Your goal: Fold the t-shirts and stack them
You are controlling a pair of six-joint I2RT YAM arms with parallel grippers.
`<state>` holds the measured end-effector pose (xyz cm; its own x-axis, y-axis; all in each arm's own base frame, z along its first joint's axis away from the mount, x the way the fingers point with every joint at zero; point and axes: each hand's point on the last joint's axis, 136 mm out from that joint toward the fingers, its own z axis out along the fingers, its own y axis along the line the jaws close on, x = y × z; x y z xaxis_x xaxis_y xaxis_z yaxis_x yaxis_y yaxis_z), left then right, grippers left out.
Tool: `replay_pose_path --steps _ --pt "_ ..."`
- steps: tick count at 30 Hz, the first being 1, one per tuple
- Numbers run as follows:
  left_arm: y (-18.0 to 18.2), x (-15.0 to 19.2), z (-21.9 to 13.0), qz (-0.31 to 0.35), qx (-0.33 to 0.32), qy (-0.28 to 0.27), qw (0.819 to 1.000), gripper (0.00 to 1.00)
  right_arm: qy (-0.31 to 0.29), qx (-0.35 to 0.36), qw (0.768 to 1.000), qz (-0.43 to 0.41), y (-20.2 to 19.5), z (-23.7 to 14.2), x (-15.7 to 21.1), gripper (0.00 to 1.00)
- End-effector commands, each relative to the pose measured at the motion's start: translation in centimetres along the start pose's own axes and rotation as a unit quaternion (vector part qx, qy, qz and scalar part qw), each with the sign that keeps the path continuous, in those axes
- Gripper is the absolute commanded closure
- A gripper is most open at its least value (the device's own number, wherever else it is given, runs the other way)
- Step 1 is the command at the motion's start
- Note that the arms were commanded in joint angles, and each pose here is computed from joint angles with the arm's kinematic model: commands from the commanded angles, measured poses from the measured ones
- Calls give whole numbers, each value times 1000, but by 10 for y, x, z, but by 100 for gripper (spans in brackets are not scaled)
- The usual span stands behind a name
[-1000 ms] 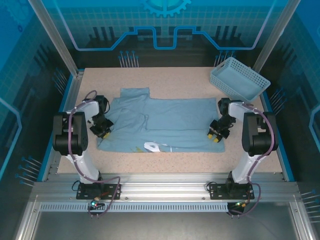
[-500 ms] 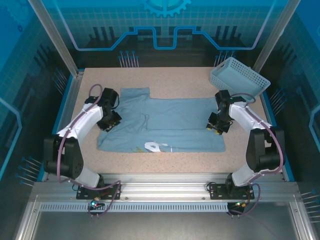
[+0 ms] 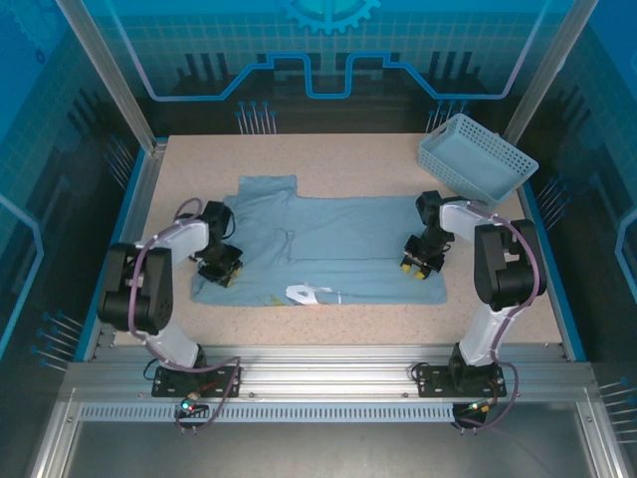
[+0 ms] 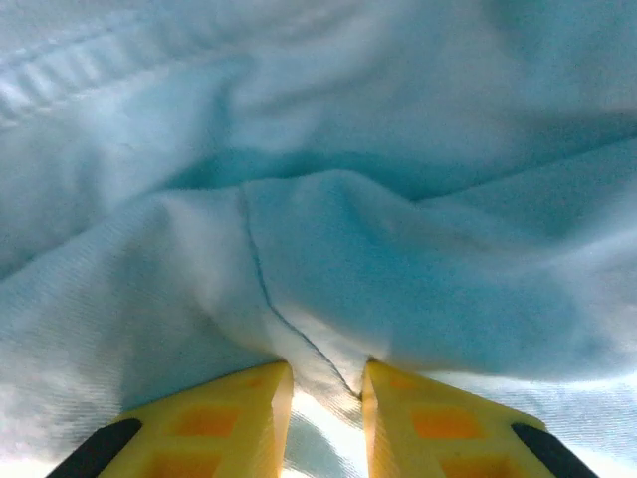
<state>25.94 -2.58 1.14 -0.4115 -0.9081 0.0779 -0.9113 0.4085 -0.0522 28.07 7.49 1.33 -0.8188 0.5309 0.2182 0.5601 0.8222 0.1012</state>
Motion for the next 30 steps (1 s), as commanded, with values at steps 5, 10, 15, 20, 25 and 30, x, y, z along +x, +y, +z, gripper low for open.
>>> replay_pose_path --steps 5,10,15,20,25,30 --pt "62 -2 5 -66 -60 0 996 73 69 29 997 27 -20 19 53 72" --pt "68 -17 -8 -82 -59 -22 995 73 66 31 997 15 -13 13 69 71" --pt "2 -54 -58 -9 28 -90 995 64 -39 -14 998 -57 18 -33 30 61" --pt "-106 -98 -92 113 100 -115 982 58 -128 -57 984 -110 46 -80 -33 54" --pt "-188 -137 -87 205 118 -137 962 51 -168 -50 978 -114 55 -101 -91 54" --pt "-240 -163 -69 267 141 -163 939 42 -182 -60 974 -118 66 -105 -123 53"
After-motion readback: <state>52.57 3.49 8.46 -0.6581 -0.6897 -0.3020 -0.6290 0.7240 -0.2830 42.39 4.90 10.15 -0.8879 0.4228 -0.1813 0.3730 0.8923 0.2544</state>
